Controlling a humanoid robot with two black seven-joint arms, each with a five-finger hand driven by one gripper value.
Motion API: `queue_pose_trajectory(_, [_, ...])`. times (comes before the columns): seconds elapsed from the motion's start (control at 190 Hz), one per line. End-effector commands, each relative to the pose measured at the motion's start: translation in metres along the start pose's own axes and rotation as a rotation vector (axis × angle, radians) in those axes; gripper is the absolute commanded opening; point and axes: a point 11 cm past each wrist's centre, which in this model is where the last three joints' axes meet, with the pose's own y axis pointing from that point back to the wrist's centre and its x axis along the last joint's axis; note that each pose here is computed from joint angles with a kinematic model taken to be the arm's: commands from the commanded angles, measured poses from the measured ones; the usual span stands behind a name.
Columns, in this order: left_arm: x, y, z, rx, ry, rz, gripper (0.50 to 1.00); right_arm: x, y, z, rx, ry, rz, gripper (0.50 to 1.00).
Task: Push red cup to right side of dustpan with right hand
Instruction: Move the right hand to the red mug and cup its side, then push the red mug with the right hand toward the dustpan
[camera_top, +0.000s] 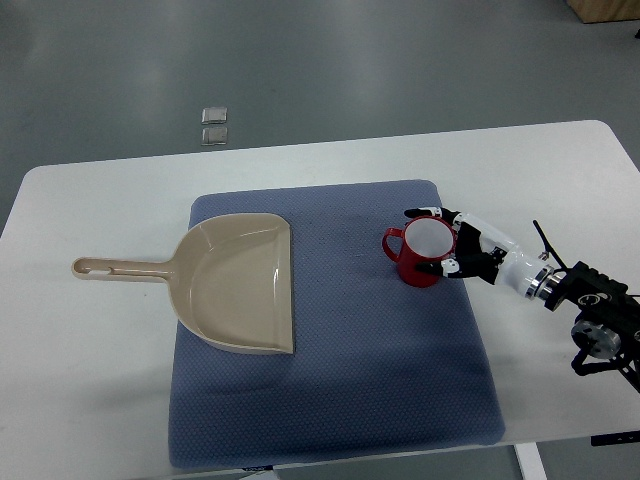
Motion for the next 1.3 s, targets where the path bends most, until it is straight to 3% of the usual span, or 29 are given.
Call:
queue_pose_trajectory(0.0, [0.000, 0.000, 0.000, 0.000, 0.001, 0.000, 1.000, -0.003, -0.002, 0.000, 0.004, -0.005, -0.005, 0.934])
queue_pose_trajectory(0.716, [0.000, 0.000, 0.000, 0.000, 0.000, 0.000, 1.000, -0.039, -0.026, 0.018, 0.009, -0.022, -0.009, 0.932])
queue_pose_trajectory(1.296, [0.000, 0.000, -0.001, 0.002, -0.001, 0.000, 1.000, -0.095, -0.069, 0.019, 0.056, -0.037, -0.051, 0.930])
